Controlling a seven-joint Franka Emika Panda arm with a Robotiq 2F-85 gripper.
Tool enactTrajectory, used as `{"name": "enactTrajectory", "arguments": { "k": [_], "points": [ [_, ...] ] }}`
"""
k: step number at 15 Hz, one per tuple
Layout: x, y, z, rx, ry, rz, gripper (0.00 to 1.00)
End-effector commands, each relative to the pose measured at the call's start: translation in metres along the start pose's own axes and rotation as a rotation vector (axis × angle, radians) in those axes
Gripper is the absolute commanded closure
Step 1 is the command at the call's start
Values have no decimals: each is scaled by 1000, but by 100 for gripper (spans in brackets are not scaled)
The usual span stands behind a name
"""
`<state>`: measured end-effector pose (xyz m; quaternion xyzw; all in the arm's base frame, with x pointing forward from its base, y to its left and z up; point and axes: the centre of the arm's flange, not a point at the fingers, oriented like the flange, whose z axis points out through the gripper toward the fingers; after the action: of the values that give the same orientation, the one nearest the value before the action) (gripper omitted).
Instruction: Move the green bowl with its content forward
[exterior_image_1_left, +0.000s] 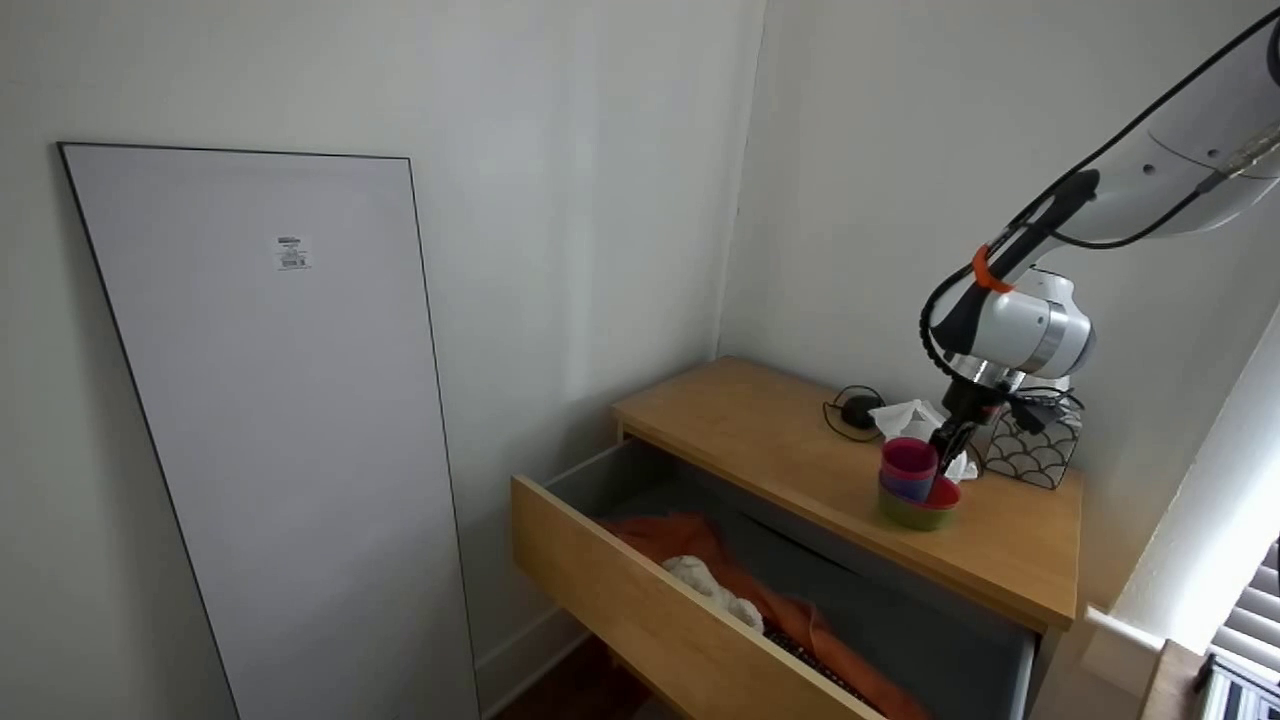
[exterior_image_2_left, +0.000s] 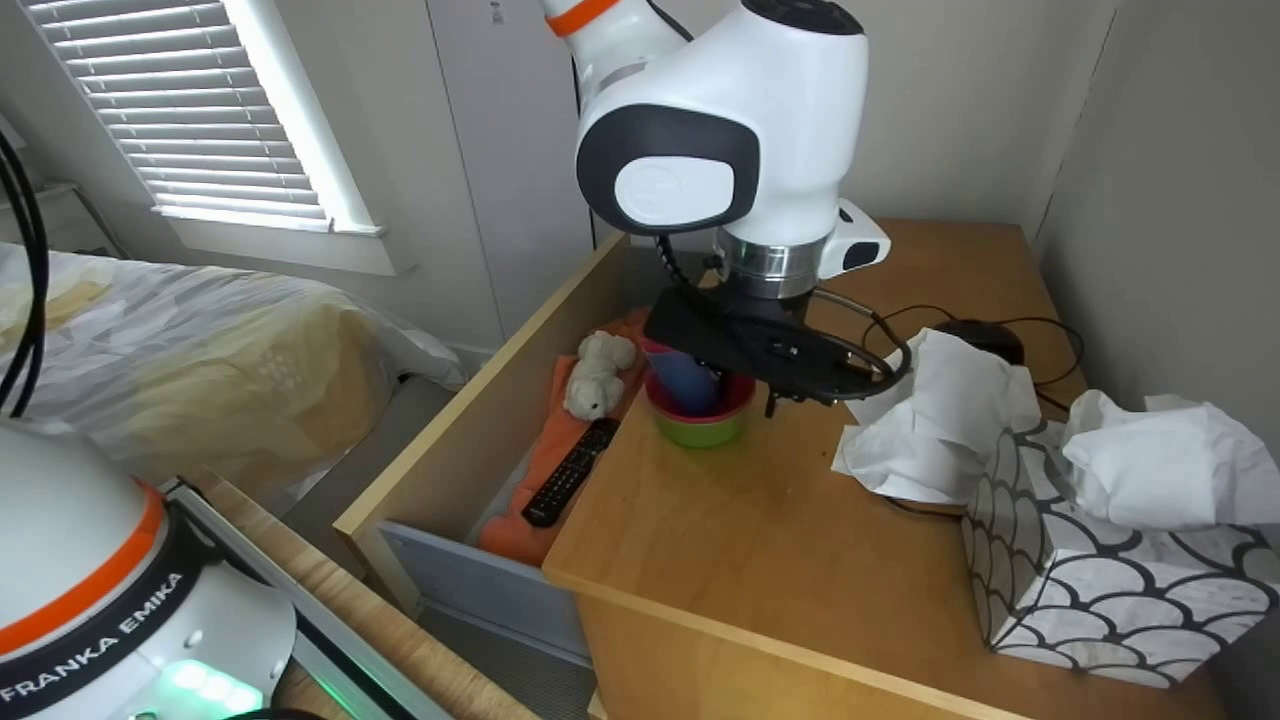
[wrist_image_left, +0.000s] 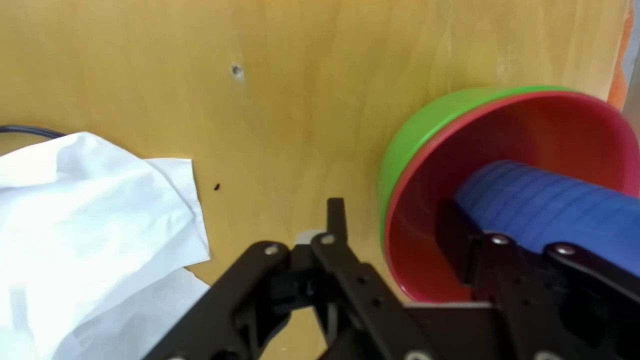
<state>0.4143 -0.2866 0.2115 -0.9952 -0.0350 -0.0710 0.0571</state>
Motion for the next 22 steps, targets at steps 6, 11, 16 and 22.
{"name": "enactTrajectory", "arguments": {
  "k": [6,11,16,22],
  "points": [
    [10,9,-52,-72,72,-37,0],
    [13,5,-83,-116,16,22,0],
    [14,-28,-115,-142,-73,121,0],
    [20,-67,-154,-105,-63,319,0]
  ]
}}
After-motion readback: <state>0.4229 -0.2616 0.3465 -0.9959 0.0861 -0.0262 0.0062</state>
